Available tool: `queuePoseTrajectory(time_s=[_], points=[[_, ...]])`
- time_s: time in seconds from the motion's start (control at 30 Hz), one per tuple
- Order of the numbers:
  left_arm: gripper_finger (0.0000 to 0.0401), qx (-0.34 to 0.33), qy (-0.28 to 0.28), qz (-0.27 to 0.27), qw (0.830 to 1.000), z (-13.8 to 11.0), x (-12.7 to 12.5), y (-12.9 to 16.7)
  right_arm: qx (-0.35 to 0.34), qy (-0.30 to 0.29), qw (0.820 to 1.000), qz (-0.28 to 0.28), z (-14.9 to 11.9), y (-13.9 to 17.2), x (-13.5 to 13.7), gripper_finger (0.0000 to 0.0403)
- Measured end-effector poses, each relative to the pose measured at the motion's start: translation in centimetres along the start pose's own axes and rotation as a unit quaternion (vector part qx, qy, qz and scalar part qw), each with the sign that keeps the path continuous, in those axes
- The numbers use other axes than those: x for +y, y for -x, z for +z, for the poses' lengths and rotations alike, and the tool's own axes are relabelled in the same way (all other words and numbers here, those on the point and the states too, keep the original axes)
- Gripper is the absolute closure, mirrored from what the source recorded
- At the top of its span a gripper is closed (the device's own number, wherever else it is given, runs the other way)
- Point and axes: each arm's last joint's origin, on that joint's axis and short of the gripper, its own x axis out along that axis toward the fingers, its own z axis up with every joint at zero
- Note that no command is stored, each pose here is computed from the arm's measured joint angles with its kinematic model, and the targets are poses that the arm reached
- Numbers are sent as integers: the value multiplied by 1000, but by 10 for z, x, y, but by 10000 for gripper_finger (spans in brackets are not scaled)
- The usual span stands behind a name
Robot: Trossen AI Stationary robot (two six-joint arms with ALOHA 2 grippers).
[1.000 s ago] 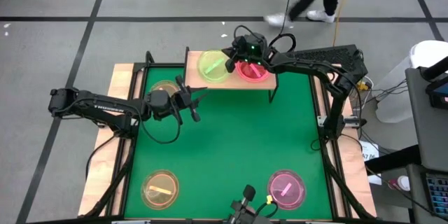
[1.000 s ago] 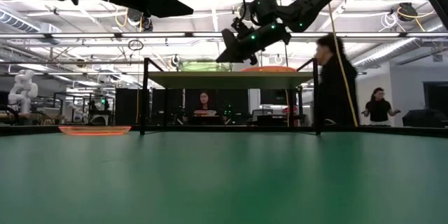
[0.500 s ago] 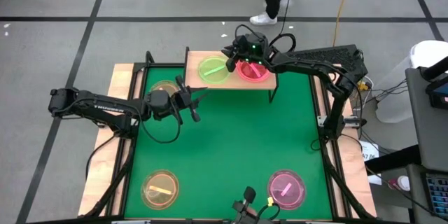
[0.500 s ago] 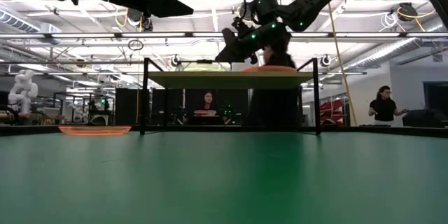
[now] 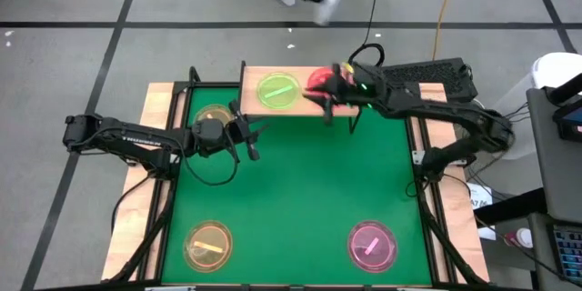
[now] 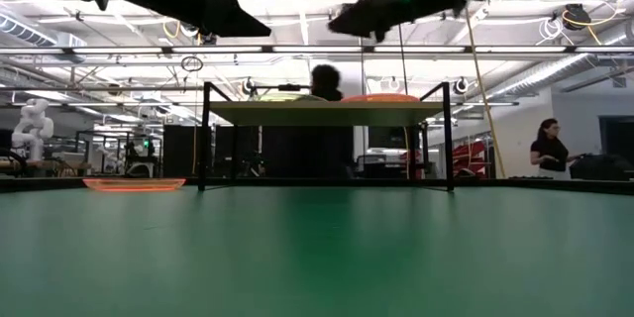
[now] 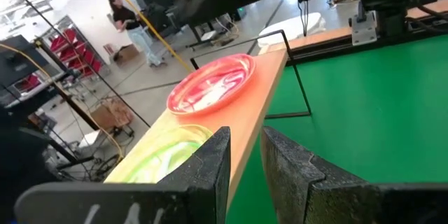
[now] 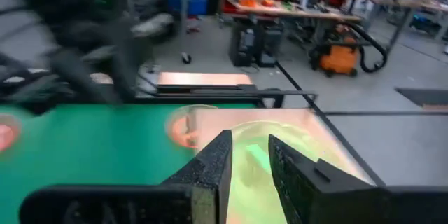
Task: Place and stack plates onto a shelf
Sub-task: Stack the orange plate on top of the green plate on the shelf
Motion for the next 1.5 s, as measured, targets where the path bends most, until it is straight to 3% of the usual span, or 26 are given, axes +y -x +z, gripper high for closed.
queuePoseTrajectory(time_s=[0.23, 0.5, 0.63, 0.8, 1.13, 1.37, 1.5], points=[[313, 9, 24, 2, 1000, -2, 1, -1, -83, 11, 996, 28, -39, 56, 43, 326], [313, 42, 58, 11, 997, -11, 6, -3, -134, -8, 990, 44, -66, 91, 62, 325], [313, 40, 53, 20, 998, -7, 0, 0, -136, -11, 989, 52, -68, 99, 67, 325], [313, 96, 3, 83, 992, -1, 0, 2, -122, -14, 990, 62, -74, 103, 71, 325], [313, 258, 4, 82, 963, -26, 9, 7, -114, -14, 991, 65, -79, 103, 73, 325], [313, 307, 19, 77, 948, -35, 6, 15, -113, -14, 991, 65, -79, 103, 73, 325], [313, 355, 18, 80, 931, -45, 6, 22, -113, -14, 991, 65, -79, 103, 73, 325]])
